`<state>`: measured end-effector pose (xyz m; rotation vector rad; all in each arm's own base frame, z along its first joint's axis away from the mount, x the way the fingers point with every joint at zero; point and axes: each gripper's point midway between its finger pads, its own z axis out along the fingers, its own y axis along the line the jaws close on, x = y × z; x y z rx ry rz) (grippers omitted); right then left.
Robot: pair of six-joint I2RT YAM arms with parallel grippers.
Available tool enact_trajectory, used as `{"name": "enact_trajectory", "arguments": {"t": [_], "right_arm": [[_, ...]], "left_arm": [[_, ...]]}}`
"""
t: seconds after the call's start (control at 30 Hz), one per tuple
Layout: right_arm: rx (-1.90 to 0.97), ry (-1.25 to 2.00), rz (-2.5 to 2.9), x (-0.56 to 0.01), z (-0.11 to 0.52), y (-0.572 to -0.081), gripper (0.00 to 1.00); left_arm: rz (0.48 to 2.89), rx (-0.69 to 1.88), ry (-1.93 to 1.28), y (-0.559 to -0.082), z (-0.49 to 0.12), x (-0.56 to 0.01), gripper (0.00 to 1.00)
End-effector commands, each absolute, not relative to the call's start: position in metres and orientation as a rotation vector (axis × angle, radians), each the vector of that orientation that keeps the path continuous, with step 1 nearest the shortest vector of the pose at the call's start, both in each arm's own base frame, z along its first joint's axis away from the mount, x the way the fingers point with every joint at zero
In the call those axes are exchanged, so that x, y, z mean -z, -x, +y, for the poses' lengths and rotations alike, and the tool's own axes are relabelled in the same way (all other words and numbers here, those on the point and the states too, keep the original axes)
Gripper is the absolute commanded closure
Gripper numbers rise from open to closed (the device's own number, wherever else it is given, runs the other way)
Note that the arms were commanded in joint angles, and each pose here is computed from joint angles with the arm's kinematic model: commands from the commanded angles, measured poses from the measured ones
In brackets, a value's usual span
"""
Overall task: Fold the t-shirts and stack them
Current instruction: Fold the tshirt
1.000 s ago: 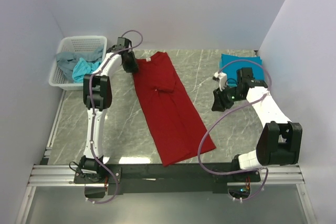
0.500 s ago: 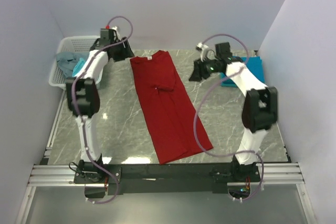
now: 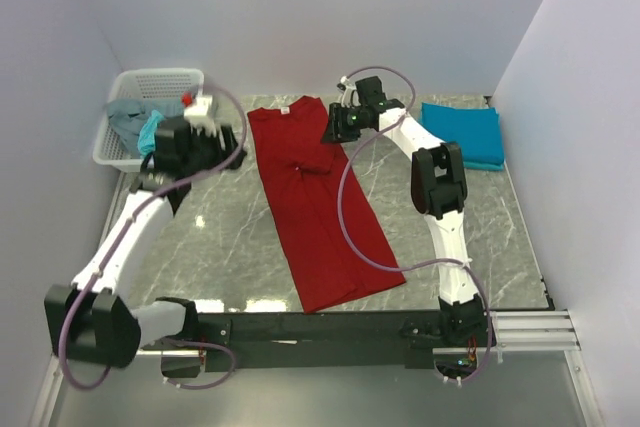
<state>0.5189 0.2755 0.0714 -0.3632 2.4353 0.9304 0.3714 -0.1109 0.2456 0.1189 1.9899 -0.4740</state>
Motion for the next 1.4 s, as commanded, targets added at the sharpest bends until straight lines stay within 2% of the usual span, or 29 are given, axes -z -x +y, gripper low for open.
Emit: {"name": "enact_trajectory", "arguments": {"t": [0.0, 0.1, 0.67, 1.37], "right_arm": [[-0.867, 0.244, 2.37, -0.095, 0.274, -0.55, 0.51], [-0.841, 0.222, 2.392, -0.084, 0.273, -0.556, 0.51], [-0.8, 0.202, 2.464, -0.05, 0.281, -0.554, 0.52], [-0.788, 0.28, 2.313, -0.119, 0.295, -0.553, 0.54]], "left_arm": [[1.959, 0.391, -0.134, -0.354, -0.096, -0.23, 0.34], [1.966, 0.375, -0.134, -0.342, -0.092, -0.219, 0.34], [1.981, 0.417, -0.172, -0.345, -0.1, -0.222, 0.34], [2.001, 0.409, -0.166, -0.346, -0.099, -0.217, 0.35]]}}
